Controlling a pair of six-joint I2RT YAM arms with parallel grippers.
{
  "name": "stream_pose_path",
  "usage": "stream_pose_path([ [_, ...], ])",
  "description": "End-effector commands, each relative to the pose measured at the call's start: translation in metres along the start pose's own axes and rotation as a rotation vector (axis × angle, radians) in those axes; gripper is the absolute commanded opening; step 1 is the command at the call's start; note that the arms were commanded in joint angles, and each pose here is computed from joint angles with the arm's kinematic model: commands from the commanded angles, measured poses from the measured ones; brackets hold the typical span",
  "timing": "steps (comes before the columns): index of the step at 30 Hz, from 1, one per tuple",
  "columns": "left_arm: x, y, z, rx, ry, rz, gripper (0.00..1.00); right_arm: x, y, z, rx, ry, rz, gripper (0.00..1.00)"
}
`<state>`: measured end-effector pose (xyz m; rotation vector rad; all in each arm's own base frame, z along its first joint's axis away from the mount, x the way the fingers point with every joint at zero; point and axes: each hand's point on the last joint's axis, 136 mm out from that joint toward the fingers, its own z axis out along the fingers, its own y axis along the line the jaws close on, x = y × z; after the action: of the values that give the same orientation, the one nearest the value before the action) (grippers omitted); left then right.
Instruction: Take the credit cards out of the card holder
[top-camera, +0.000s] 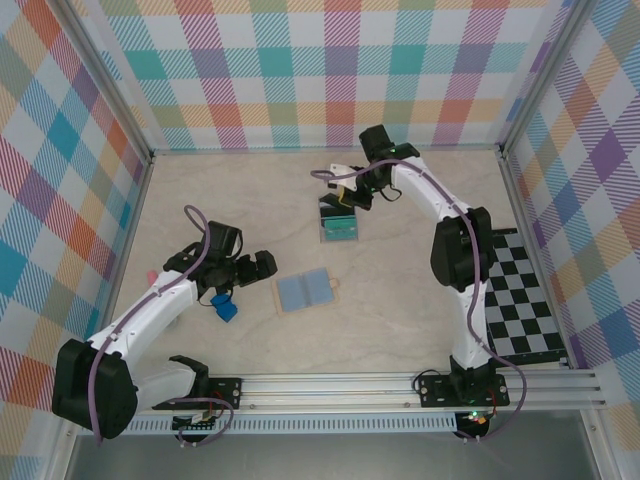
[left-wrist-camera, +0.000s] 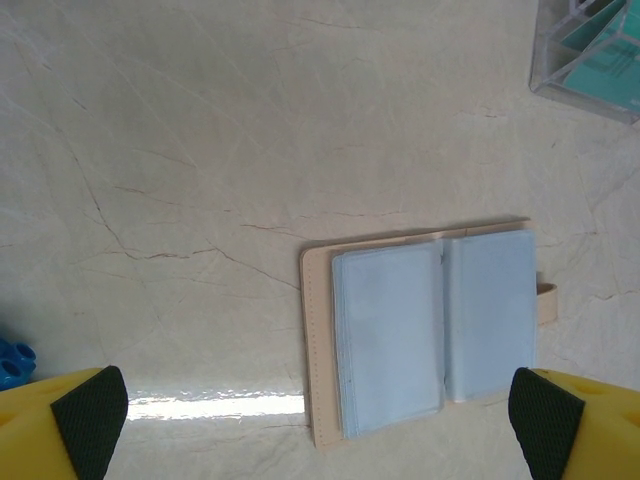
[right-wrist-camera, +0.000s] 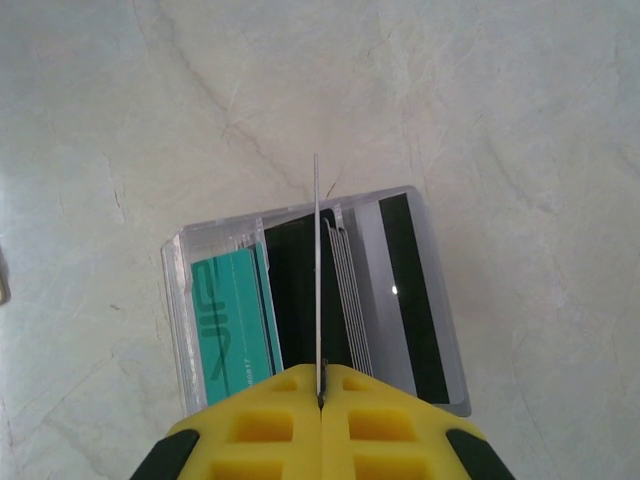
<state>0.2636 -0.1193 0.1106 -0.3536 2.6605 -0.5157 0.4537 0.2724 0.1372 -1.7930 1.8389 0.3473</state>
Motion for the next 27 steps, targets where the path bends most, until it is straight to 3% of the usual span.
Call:
stream_pose_path([
  [1, 0.002, 0.009, 0.003, -0.024, 0.004, 0.003, 1.00, 0.005, 0.002, 0.002, -0.026, 0.013, -0.028, 0.00],
  [11, 0.006, 0.012, 0.004, -0.027, 0.013, -0.001, 1.00, 0.028, -0.007, 0.013, 0.013, 0.101, -0.083, 0.02],
  [27, 0.008, 0.014, 0.004, -0.030, 0.016, -0.003, 1.00, 0.032, -0.003, 0.025, -0.020, 0.101, -0.058, 0.14],
])
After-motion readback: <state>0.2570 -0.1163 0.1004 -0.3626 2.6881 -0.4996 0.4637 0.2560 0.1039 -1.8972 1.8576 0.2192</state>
